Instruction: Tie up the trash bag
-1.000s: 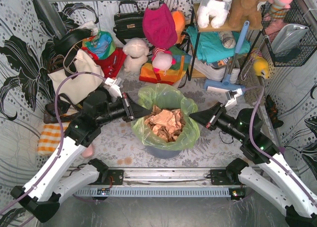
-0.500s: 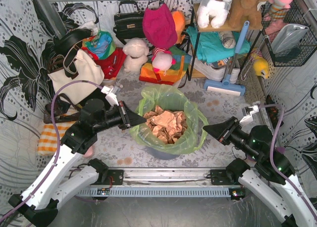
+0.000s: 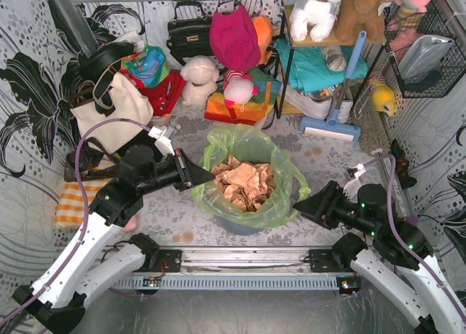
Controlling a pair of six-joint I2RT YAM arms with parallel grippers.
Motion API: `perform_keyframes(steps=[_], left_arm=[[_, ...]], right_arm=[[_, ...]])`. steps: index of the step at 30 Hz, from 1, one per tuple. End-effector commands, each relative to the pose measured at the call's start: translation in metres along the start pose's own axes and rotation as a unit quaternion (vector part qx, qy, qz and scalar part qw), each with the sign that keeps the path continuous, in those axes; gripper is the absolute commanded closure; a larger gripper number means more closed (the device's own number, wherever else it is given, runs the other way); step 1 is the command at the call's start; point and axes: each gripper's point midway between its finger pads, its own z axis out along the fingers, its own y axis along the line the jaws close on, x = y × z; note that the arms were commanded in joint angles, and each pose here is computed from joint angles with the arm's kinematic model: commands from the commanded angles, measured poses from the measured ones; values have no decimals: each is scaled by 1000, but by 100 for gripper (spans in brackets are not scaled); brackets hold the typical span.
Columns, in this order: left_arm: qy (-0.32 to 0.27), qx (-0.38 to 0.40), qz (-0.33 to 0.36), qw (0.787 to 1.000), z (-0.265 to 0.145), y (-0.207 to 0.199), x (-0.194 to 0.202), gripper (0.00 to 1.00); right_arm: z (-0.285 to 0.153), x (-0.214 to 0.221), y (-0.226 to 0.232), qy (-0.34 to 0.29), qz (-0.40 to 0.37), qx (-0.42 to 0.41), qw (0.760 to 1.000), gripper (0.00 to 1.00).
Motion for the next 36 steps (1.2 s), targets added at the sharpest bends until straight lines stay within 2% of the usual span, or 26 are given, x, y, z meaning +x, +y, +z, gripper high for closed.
perform_keyframes(steps=[1,7,12,13,17,19,24,32,36], left_arm=[[-12,11,6,1000,-1,-7,-5,95],[-13,14,6,1000,0,-9,-6,95],[-18,13,7,1000,-3,-10,-7,95],[-17,14,6,1000,-3,-10,-7,95],[-14,16,7,1000,-3,-12,-6,95],[-11,19,9,1000,-4,-14,-5,95],[8,15,25,1000,-9,-16,-1,96],[9,13,36,999,-12,-21,-4,96],[11,21,39,999,-14,-28,-5,96]], right_arm=[[-4,23,6,71,24,-8,997,44],[9,28,16,102,32,-23,994,44],[17,32,6,117,31,2,993,53],[18,33,3,123,31,8,992,58],[15,38,3,138,21,9,990,91],[10,41,6,154,9,7,988,100],[-4,47,17,200,-40,11,979,100],[-25,30,94,195,-114,-102,969,100],[-18,18,116,182,-125,-122,968,100]])
